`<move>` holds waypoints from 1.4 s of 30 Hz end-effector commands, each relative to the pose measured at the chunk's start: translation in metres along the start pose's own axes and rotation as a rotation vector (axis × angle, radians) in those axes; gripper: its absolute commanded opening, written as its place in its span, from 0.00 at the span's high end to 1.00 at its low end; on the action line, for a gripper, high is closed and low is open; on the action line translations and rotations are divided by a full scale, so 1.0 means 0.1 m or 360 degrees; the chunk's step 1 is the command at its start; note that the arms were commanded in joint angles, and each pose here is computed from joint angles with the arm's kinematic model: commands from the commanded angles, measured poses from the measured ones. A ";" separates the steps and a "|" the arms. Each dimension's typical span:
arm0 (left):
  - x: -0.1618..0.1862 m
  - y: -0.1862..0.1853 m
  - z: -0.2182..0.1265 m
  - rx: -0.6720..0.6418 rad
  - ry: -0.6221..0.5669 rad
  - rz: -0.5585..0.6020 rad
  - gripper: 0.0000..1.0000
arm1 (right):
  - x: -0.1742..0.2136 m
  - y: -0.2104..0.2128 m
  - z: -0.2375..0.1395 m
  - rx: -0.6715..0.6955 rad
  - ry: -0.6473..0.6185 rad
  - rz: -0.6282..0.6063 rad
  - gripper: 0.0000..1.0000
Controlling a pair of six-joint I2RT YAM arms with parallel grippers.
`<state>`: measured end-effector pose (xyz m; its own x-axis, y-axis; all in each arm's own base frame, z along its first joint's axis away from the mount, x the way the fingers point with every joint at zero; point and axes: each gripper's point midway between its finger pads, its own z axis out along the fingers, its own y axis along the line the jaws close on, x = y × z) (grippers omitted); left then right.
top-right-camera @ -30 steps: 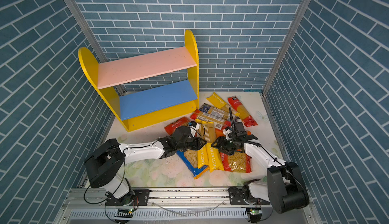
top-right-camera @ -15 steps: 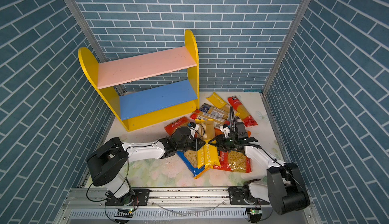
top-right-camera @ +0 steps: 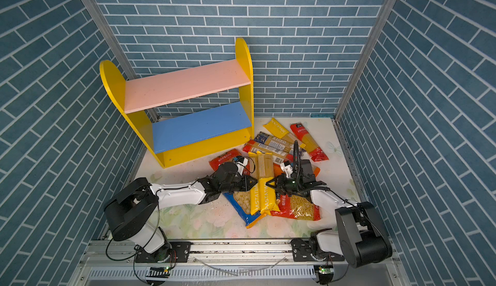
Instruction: Place and organize the pasta boxes and bags onto the shelf
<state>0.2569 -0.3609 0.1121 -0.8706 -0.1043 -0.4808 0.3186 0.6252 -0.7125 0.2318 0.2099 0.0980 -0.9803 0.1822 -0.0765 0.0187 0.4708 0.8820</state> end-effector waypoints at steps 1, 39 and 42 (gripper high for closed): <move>-0.19 -0.06 -0.21 0.0041 -0.0091 -0.0037 0.78 | -0.06 0.33 -0.08 -0.0147 -0.0055 -0.0133 0.83; -1.16 -0.50 -1.86 0.0436 -0.0648 -0.0110 0.16 | 0.30 2.99 -0.02 -0.0662 -0.0023 -0.0916 0.97; -1.22 -0.48 -1.90 0.0443 -0.0662 -0.0122 0.23 | 0.40 3.06 0.01 -0.0658 0.0013 -0.0964 0.98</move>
<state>0.2734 -0.2358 0.2939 -0.7016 -0.4793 -0.5273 0.3802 0.3741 -0.8459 0.2055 0.3528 0.2877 -0.9084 -0.0522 -0.4149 -0.4126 0.2730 0.8690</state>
